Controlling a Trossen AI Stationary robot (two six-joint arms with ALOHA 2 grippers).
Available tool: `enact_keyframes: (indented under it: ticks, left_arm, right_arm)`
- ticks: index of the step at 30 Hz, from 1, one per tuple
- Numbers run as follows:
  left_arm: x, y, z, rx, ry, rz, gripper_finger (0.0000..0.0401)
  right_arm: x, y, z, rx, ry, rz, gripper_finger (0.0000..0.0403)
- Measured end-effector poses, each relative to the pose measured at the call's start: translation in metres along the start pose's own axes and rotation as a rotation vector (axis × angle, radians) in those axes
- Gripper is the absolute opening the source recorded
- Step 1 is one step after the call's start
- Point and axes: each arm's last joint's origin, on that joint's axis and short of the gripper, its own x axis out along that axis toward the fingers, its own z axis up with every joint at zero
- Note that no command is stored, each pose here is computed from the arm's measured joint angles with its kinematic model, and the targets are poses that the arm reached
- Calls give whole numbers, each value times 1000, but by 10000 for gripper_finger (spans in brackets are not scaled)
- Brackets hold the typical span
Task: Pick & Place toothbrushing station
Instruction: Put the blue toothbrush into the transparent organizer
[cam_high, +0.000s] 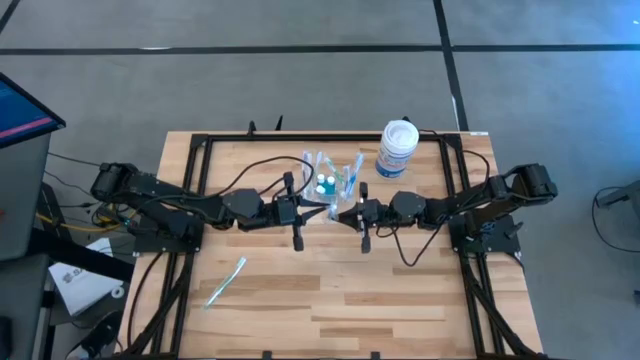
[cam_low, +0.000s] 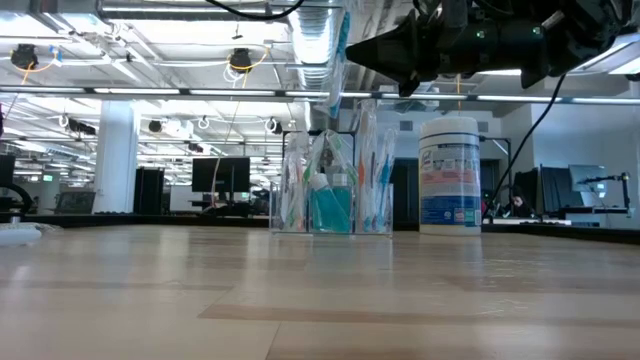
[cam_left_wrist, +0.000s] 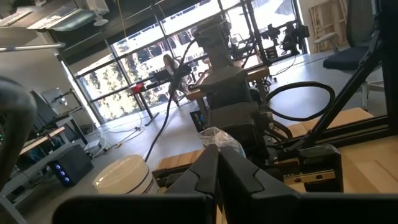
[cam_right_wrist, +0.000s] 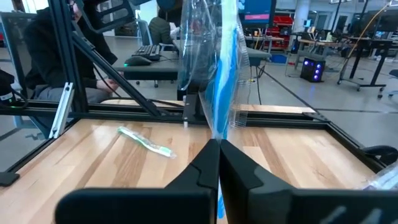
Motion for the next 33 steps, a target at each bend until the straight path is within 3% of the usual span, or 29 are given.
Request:
enact_keyframes:
  ticks: [7,11,23,28,33]
  left_arm:
    - [-3,1,1,5,29,35,10]
    - [-9,6,8,-50,6,40,21]
    - [-21,12,10,-274,60,-145,70]
    - [-10,5,-6,-276,122,-159,78]
    - [-9,4,-5,-303,112,-185,87]
  right_arm:
    - [0,4,1,-4,-3,15,0]
    - [0,4,2,-16,-17,14,0]
    - [2,4,11,-13,-66,12,0]
    - [5,8,14,-16,-47,25,0]
    - [6,8,12,-21,-21,25,0]
